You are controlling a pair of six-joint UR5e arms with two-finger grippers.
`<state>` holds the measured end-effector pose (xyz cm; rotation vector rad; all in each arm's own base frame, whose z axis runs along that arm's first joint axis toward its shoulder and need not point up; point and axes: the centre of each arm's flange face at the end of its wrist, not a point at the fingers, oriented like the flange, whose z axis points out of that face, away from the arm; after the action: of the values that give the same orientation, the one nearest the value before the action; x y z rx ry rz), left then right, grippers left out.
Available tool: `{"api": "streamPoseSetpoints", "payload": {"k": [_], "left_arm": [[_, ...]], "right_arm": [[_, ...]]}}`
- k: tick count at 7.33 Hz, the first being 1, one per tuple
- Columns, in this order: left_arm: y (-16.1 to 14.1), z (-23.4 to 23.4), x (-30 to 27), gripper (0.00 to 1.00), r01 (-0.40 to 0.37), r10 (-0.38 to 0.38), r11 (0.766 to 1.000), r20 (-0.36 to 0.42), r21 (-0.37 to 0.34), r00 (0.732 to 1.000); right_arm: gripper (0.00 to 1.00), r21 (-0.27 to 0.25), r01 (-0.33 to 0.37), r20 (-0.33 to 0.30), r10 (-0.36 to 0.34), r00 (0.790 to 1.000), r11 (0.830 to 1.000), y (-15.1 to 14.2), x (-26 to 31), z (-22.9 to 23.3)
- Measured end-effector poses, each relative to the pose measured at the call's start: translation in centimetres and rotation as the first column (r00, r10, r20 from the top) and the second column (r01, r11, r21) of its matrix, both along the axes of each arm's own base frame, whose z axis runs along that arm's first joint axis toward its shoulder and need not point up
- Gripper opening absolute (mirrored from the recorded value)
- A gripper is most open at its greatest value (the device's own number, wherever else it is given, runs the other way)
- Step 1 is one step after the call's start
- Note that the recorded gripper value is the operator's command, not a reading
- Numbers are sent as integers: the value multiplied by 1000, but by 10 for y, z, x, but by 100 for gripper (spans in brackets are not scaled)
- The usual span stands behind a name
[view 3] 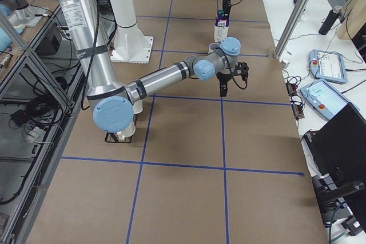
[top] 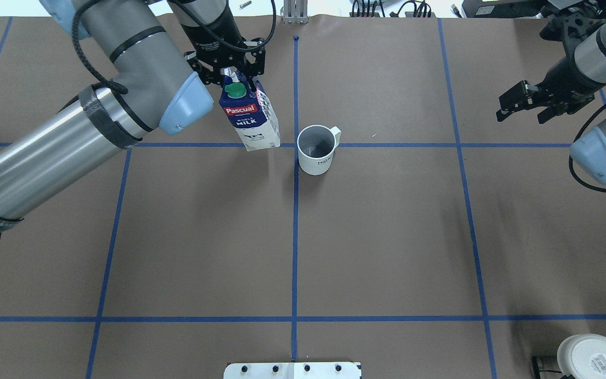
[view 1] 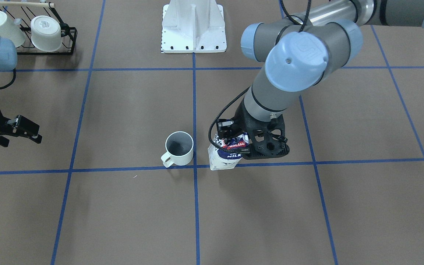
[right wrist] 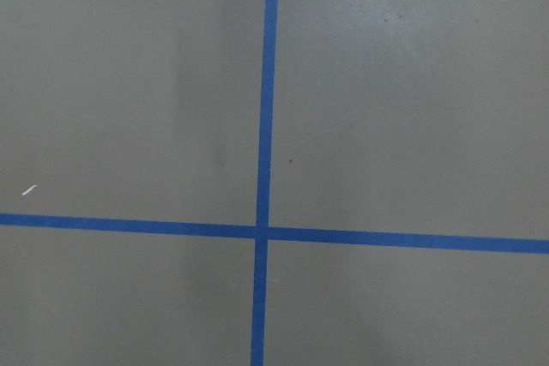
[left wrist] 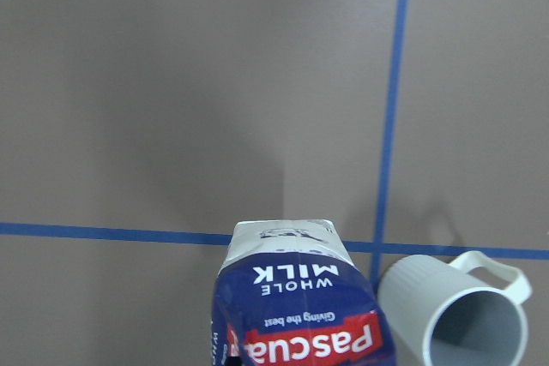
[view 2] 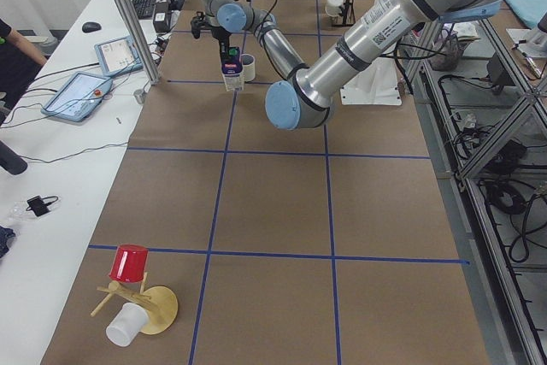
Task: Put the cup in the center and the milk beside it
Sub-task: 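Carry the Pascual milk carton with the left gripper beside the mug, then set the carton down next to the mug and open the left gripper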
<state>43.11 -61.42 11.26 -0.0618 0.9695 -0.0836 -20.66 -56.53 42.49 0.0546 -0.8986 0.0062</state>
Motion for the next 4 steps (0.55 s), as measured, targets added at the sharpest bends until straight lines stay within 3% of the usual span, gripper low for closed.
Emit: {"api": "streamPoseSetpoints", "payload": {"k": [4], "left_arm": [[29, -13, 48, 4, 25, -25, 1000, 37, 10, 999]], "right_arm": [[100, -8, -1, -4, 1, 1000, 1000, 2, 1, 6]]}}
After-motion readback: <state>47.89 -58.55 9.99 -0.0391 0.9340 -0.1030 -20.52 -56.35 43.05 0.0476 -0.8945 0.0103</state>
